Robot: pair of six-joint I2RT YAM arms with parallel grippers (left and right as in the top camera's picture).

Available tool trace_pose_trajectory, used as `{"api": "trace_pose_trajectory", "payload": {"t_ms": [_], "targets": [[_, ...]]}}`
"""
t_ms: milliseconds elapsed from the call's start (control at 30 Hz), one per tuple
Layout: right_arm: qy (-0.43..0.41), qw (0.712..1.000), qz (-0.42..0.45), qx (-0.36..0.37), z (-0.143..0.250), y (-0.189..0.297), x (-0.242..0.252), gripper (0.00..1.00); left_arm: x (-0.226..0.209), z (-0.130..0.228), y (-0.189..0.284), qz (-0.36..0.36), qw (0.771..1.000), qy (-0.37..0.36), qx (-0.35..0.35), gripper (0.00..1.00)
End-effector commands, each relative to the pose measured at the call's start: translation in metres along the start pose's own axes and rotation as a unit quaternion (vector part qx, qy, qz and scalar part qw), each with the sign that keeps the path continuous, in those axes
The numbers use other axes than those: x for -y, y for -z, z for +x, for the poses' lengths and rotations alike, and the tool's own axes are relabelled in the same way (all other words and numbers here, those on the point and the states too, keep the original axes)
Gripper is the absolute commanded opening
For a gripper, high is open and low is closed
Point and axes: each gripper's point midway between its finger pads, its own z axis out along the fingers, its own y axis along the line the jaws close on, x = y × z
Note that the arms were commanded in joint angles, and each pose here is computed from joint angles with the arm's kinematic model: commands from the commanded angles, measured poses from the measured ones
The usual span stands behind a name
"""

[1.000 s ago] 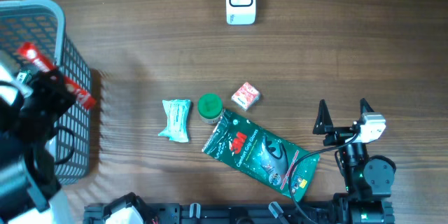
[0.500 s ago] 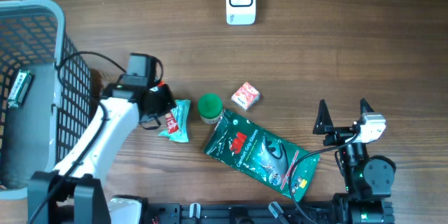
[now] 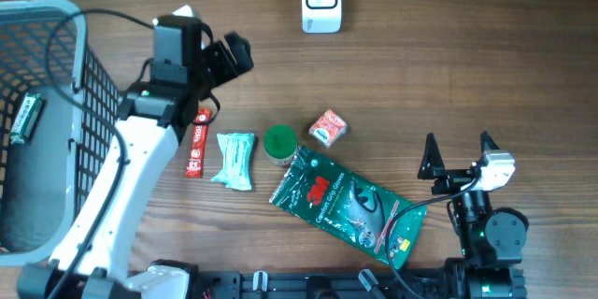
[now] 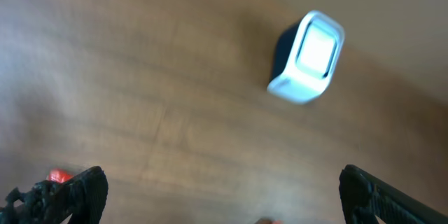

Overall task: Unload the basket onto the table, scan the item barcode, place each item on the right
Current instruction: 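Carry the red stick out and lay it left of the wipes, then reach into the basket and grasp the green-white gum pack, lift it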

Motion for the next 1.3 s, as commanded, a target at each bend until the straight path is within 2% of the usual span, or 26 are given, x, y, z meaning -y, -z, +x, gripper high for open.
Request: {"api": "trace_pose_trajectory", "payload": {"t_ms": [0,100,200,333,533,667,767,900,1033,1100,1133,1200,1267], "targets": [[-0.001,1.000,0.002,0.004,-0.002,0.000,0.001,1.00,0.006,-0.047,0.048,-0.012,0.995,0.010,0.102,1.00],[-0.001,1.000,0.002,0.004,-0.002,0.000,0.001,0.99,0.003,-0.069,0.094,-0.020,0.984,0.019,0.175,1.00],[-0.001,1.000,0.002,0.004,-0.002,0.000,0.001,1.00,-0.003,-0.083,0.129,-0.043,0.973,-0.025,0.226,1.00],[-0.001,1.000,0.002,0.004,-0.002,0.000,0.001,1.00,-0.048,-0.110,0.174,-0.165,0.931,0.015,0.326,1.00],[-0.001,1.000,0.002,0.004,-0.002,0.000,0.001,1.00,-0.123,-0.132,0.205,-0.248,0.881,0.127,0.381,1.00],[-0.001,1.000,0.002,0.004,-0.002,0.000,0.001,0.99,-0.195,-0.106,0.217,-0.336,0.854,0.205,0.340,1.00],[-0.001,1.000,0.002,0.004,-0.002,0.000,0.001,0.99,-0.223,-0.099,0.202,-0.309,0.872,0.249,0.288,1.00],[-0.001,1.000,0.002,0.004,-0.002,0.000,0.001,1.00,-0.251,-0.115,0.199,-0.283,0.872,0.271,0.292,1.00],[-0.001,1.000,0.002,0.004,-0.002,0.000,0.001,1.00,-0.289,-0.137,0.196,-0.356,0.890,0.116,0.260,1.00],[-0.001,1.000,0.002,0.004,-0.002,0.000,0.001,1.00,-0.308,-0.132,0.166,-0.383,0.908,-0.011,0.169,1.00],[-0.001,1.000,0.002,0.004,-0.002,0.000,0.001,1.00,-0.317,-0.119,0.145,-0.383,0.915,-0.072,0.101,1.00],[-0.001,1.000,0.002,0.004,-0.002,0.000,0.001,1.00,-0.335,-0.095,0.127,-0.388,0.918,-0.081,0.033,1.00],[-0.001,1.000,0.002,0.004,-0.002,0.000,0.001,1.00,-0.360,-0.085,0.120,-0.394,0.917,-0.058,0.012,1.00]]}}
